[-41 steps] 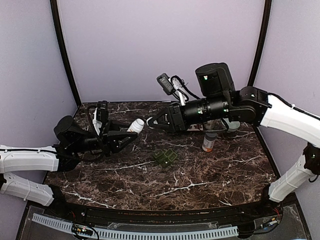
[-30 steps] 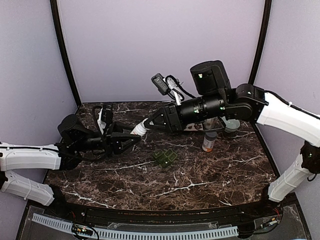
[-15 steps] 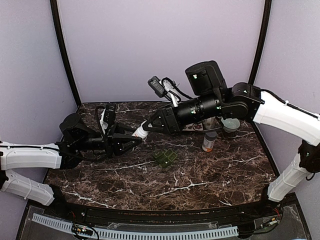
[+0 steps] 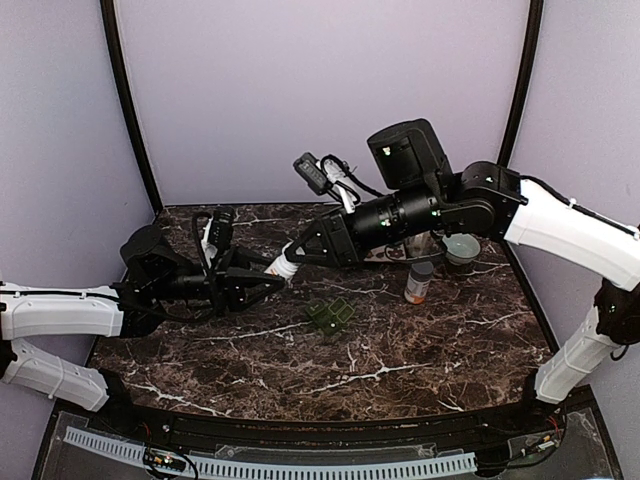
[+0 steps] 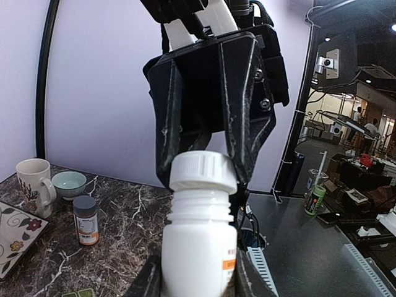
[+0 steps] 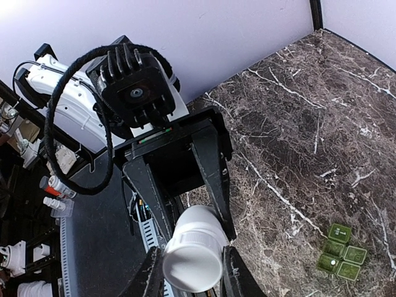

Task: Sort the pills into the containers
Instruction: Screw the lid of the pill bottle onto the pill bottle.

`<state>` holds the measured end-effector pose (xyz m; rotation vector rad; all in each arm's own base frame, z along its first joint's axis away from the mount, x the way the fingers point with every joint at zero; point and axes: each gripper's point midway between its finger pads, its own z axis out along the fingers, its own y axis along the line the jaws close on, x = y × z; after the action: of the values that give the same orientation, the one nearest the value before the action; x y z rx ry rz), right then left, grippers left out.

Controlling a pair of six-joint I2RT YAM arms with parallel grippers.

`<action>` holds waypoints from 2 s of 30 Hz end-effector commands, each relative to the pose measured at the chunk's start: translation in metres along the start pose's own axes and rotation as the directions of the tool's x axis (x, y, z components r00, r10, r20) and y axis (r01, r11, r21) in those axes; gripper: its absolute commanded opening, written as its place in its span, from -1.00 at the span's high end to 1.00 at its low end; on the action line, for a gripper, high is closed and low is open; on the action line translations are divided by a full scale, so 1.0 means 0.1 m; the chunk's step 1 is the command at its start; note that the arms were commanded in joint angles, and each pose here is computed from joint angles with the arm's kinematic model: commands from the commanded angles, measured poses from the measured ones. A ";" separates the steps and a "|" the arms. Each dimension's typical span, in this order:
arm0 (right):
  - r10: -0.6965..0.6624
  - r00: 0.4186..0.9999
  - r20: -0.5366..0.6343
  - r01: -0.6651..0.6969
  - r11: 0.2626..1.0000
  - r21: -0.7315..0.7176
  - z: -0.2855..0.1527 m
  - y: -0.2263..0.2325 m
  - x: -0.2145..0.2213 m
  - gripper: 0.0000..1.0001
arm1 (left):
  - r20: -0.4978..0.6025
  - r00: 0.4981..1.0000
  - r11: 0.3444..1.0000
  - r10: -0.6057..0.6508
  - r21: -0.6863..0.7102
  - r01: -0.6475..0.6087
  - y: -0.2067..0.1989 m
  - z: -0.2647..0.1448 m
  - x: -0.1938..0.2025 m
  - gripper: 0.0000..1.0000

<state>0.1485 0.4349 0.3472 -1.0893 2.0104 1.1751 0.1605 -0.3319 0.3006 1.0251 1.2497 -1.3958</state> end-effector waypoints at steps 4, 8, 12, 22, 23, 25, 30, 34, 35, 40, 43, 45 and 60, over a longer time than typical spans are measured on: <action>-0.011 1.000 -0.002 0.011 1.000 0.020 -0.04 0.00 -0.01 1.00 | 0.053 0.996 0.997 0.073 0.023 -0.074 -0.11 -0.01 -0.24 1.00; -0.009 1.000 -0.010 0.009 1.000 0.026 -0.05 -0.01 0.03 1.00 | 0.054 0.996 0.997 0.074 0.026 -0.075 -0.11 0.00 -0.25 1.00; -0.003 1.000 -0.023 0.004 1.000 0.030 -0.04 -0.03 0.07 1.00 | 0.054 0.996 0.997 0.076 0.026 -0.077 -0.12 0.00 -0.26 1.00; 0.001 0.999 -0.035 0.000 1.000 0.015 -0.04 0.00 0.09 1.00 | 0.033 0.997 0.996 0.064 0.052 -0.066 -0.13 0.03 -0.24 1.00; 0.000 0.999 -0.036 0.001 1.000 0.013 -0.04 0.00 0.09 1.00 | 0.033 0.997 0.996 0.064 0.054 -0.066 -0.13 0.03 -0.24 1.00; -0.001 0.999 -0.044 0.001 1.000 0.010 -0.02 0.00 0.11 1.00 | 0.030 0.998 0.996 0.063 0.060 -0.065 -0.14 0.04 -0.25 1.00; -0.004 0.998 -0.056 0.003 1.000 -0.003 0.01 0.01 0.12 1.00 | 0.003 0.999 0.994 0.049 0.093 -0.049 -0.17 0.07 -0.23 1.00; -0.003 0.997 -0.071 0.002 1.000 -0.013 0.01 0.01 0.15 1.00 | -0.006 0.999 0.993 0.039 0.111 -0.038 -0.19 0.09 -0.23 1.00; -0.002 0.997 -0.076 0.001 1.000 -0.014 0.00 0.01 0.17 1.00 | -0.008 0.999 0.993 0.037 0.116 -0.035 -0.19 0.09 -0.23 1.00; -0.004 0.995 -0.100 0.002 1.000 -0.023 0.00 0.00 0.25 1.00 | -0.021 1.000 0.989 0.020 0.149 -0.017 -0.22 0.13 -0.26 1.00; 0.000 0.993 -0.118 -0.004 0.999 -0.032 -0.01 -0.01 0.31 1.00 | -0.025 1.000 0.987 0.015 0.161 -0.010 -0.23 0.15 -0.29 1.00; 0.008 0.992 -0.123 -0.013 0.999 -0.039 -0.01 -0.02 0.35 1.00 | -0.022 1.000 0.987 0.016 0.162 -0.012 -0.23 0.15 -0.30 1.00; 0.272 0.954 -0.124 -0.265 0.962 0.067 0.16 -0.33 0.54 1.00 | 0.055 0.981 0.980 0.183 -0.092 -0.178 0.04 0.22 -0.48 1.00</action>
<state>0.1486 0.4180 0.3239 -1.0127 2.1391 1.2487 0.1624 -0.3504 0.2925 1.1029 1.3293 -1.4049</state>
